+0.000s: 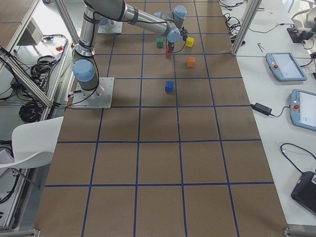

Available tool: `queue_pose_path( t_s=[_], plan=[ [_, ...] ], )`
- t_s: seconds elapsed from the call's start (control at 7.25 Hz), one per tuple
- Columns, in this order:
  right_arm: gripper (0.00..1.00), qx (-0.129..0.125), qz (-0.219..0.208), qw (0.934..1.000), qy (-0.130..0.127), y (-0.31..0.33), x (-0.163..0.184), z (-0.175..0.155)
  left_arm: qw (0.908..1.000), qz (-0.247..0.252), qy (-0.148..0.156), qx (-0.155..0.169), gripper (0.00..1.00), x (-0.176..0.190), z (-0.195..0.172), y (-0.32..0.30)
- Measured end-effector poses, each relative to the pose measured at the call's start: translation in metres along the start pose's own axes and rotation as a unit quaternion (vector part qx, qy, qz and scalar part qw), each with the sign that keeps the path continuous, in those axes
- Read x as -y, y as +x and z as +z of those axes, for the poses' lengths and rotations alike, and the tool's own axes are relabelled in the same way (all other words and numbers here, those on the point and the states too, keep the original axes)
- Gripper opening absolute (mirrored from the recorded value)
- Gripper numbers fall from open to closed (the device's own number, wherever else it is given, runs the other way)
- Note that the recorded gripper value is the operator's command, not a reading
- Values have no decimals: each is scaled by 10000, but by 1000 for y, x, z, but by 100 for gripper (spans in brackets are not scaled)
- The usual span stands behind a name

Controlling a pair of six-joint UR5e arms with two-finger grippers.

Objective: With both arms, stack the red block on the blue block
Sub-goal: 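Lower the right gripper onto the red cube and close on it, then lift the red cube with the right gripper and carry it over the blue cube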

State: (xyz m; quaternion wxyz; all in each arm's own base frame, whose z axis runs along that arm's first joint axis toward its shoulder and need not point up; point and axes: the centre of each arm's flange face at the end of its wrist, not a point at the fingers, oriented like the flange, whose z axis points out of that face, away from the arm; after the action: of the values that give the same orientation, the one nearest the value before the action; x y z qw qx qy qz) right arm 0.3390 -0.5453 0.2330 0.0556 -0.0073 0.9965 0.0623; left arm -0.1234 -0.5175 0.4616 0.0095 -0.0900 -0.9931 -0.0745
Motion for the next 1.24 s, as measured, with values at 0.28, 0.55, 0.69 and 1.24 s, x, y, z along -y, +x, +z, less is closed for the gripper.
queue_pose_path(
  t_s=[0.28, 0.55, 0.69, 1.24],
  plan=[
    [0, -213, 116, 9995, 182, 25, 4, -40, 10000, 0, 1, 0, 100, 0, 0, 0],
    [0, -295, 260, 9990, 196, 73, 7, -79, 10000, -1, -3, 2, 100, 0, 0, 0],
    [0, -360, 339, 9986, 164, 98, 8, -91, 10000, -3, -9, 3, 100, 0, 0, 0],
    [0, -526, 895, 9946, 10, 181, 19, -109, 10000, -32, -27, 3, 100, 0, 2, 0]
  ],
)
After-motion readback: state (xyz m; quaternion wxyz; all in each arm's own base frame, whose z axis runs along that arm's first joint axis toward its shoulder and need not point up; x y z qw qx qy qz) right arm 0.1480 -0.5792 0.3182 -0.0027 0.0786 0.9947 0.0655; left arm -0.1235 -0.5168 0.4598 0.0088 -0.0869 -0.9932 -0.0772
